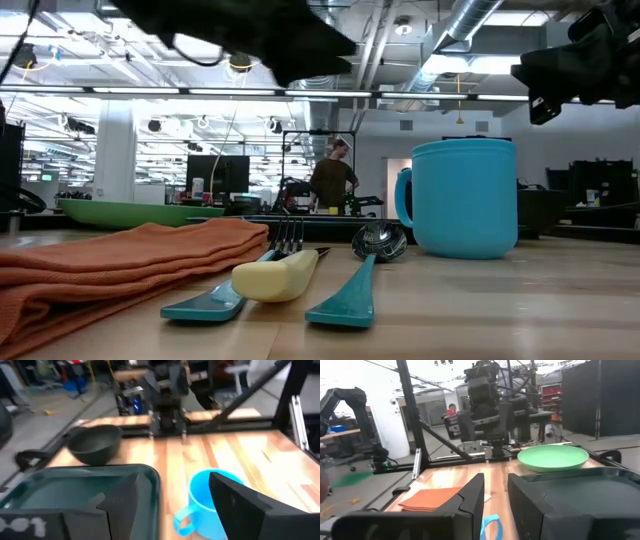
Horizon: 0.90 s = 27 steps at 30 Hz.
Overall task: Set up tray
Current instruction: Put the blue mug on the black serving tray
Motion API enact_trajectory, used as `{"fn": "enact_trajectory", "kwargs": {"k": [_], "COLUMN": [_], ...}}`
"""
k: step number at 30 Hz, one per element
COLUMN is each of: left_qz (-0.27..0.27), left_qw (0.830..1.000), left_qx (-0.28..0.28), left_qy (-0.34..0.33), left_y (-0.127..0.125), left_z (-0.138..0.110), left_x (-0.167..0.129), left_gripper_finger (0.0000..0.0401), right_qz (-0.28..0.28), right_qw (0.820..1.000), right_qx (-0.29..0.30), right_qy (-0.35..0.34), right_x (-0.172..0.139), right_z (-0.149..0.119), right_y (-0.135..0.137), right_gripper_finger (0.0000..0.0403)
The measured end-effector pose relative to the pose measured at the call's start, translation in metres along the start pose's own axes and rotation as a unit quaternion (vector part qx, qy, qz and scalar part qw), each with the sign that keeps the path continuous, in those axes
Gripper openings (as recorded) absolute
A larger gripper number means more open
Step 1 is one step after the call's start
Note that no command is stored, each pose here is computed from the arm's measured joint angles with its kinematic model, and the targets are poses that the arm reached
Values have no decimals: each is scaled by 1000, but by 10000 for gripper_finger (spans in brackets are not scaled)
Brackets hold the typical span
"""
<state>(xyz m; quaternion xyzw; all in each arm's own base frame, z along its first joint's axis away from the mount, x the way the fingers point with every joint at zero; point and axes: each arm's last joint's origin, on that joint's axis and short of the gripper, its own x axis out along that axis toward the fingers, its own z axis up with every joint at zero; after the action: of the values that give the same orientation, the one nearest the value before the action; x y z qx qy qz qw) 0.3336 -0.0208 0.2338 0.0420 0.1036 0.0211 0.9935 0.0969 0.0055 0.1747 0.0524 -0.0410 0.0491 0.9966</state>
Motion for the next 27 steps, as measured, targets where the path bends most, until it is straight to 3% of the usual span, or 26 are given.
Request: {"fn": "enact_trajectory", "kwargs": {"k": [8,15,22,27], "left_qz": [-40,-84,-101,-118], "left_qw": [993,983,972,968], "left_qx": [1,51,151,167], "left_qy": [111,157,152,145], "left_y": [14,28,32,30], "left_z": [-15,-25,-26,-26], "left_x": [44,50,50,50], "left_gripper_finger": [231,231,231,231], "right_qz": [20,35,48,49], "right_qw": [1000,999,999,999], "right_qx": [2,16,18,18], "right_qy": [2,4,6,6], "right_x": [0,0,0,0], "right_z": [0,-1,-1,-1], "right_y": [4,7,9,10], "right_gripper_finger": [82,82,82,82]}}
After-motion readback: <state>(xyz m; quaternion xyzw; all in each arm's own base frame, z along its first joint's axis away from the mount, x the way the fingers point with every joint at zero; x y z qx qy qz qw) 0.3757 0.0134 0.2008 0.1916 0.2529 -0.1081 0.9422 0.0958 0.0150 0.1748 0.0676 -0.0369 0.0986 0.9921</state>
